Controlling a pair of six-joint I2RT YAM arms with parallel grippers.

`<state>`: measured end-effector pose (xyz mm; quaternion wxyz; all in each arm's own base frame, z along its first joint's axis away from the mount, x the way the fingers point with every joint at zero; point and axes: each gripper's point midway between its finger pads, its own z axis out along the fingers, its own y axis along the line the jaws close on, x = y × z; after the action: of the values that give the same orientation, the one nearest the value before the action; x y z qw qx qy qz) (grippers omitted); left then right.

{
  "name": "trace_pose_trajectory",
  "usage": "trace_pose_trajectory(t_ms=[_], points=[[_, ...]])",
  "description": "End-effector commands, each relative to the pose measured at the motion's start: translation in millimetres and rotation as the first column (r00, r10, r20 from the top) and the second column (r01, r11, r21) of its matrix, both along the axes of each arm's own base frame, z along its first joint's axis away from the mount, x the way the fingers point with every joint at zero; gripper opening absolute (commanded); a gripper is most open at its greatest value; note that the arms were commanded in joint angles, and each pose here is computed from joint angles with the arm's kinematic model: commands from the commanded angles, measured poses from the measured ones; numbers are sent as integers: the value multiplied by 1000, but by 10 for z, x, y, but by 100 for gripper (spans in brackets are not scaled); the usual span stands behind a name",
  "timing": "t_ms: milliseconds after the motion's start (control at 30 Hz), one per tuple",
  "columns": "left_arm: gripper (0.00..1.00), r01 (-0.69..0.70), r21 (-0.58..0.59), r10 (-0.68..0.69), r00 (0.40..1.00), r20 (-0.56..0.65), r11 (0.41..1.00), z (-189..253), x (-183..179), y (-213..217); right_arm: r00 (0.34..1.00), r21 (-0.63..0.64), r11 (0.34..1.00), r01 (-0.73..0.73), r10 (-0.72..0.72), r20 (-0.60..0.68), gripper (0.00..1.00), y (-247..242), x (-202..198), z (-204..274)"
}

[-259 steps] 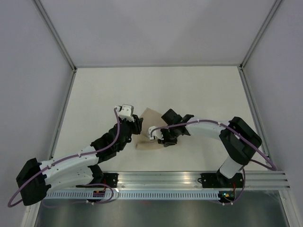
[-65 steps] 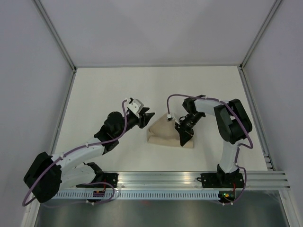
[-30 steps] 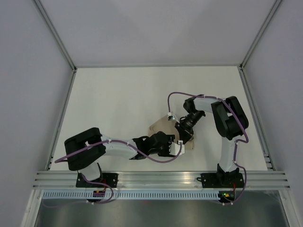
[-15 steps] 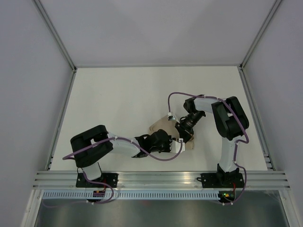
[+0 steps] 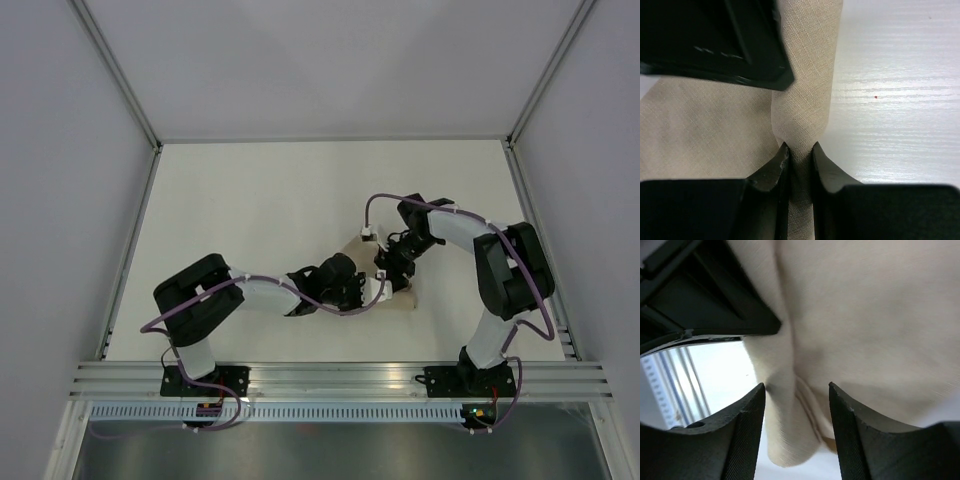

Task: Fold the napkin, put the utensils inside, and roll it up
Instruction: Roll the napkin with the utensil

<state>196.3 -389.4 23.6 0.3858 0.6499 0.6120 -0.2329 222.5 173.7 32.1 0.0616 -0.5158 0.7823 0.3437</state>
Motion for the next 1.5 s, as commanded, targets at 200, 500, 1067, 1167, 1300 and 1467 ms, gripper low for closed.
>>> trace_pose_trajectory(t_ms=[200, 500, 1067, 1167, 1300, 1467], points=[[2, -9, -1, 8, 920, -391, 1000, -194, -181, 135, 902, 207, 940, 272, -324, 287, 62, -253, 875, 755], [2, -17, 20, 26, 750, -661, 1000, -338, -125, 160, 860, 212, 968, 137, -222, 459, 66, -392, 480, 861], [2, -30, 53, 61, 583, -810, 998, -439, -103, 136, 640, -23, 994, -109, 88, 763, 72, -29, -25, 232], [2, -32, 54, 63, 577, -814, 998, -444, -93, 134, 640, -40, 992, -118, 107, 761, 72, -14, -53, 149], [2, -34, 56, 65, 570, -819, 998, -455, -89, 140, 624, -77, 990, -119, 135, 770, 70, -9, -71, 40], [2, -35, 55, 65, 574, -816, 998, -431, -71, 128, 629, -111, 985, -133, 171, 758, 61, -33, -134, -98]])
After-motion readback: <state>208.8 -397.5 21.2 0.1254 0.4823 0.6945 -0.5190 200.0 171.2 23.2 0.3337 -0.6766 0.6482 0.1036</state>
